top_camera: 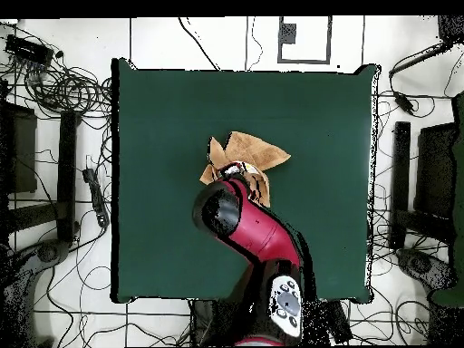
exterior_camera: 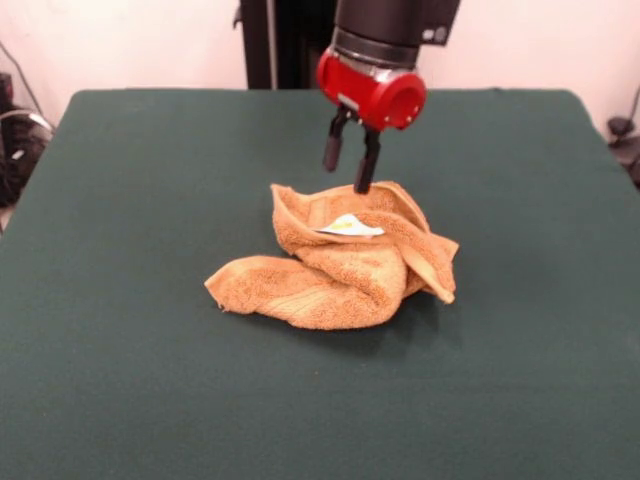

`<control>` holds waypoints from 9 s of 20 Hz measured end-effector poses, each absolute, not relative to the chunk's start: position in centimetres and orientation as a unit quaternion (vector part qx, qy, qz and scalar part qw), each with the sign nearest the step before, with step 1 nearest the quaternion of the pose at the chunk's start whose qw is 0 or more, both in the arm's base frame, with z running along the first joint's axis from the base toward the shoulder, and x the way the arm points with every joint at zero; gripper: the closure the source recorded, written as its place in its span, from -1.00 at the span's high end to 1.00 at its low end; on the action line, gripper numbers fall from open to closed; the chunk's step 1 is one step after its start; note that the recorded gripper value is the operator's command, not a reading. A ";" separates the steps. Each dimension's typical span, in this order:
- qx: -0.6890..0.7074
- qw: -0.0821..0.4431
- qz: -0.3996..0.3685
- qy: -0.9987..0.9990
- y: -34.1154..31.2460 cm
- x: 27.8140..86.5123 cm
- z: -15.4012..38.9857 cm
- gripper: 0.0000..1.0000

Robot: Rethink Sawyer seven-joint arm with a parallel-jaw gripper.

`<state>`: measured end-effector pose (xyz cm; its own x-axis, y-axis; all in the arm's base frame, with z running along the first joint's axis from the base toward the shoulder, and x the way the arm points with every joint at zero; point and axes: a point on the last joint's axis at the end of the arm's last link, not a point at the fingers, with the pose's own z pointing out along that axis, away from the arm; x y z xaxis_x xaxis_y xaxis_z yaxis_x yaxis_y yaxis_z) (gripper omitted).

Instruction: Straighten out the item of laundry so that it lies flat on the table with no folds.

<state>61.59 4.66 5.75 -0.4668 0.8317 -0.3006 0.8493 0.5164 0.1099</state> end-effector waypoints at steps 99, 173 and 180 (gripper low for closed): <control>0.518 -0.007 -0.058 0.853 12.4 53.7 6.6 1.00; -0.023 0.092 -0.036 0.995 8.0 66.4 5.6 -1.00; -0.018 0.089 -0.047 0.995 6.8 66.2 5.5 -1.00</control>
<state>66.15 6.77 5.54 -0.9834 -0.0435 -0.1762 -0.0267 0.9950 -0.0966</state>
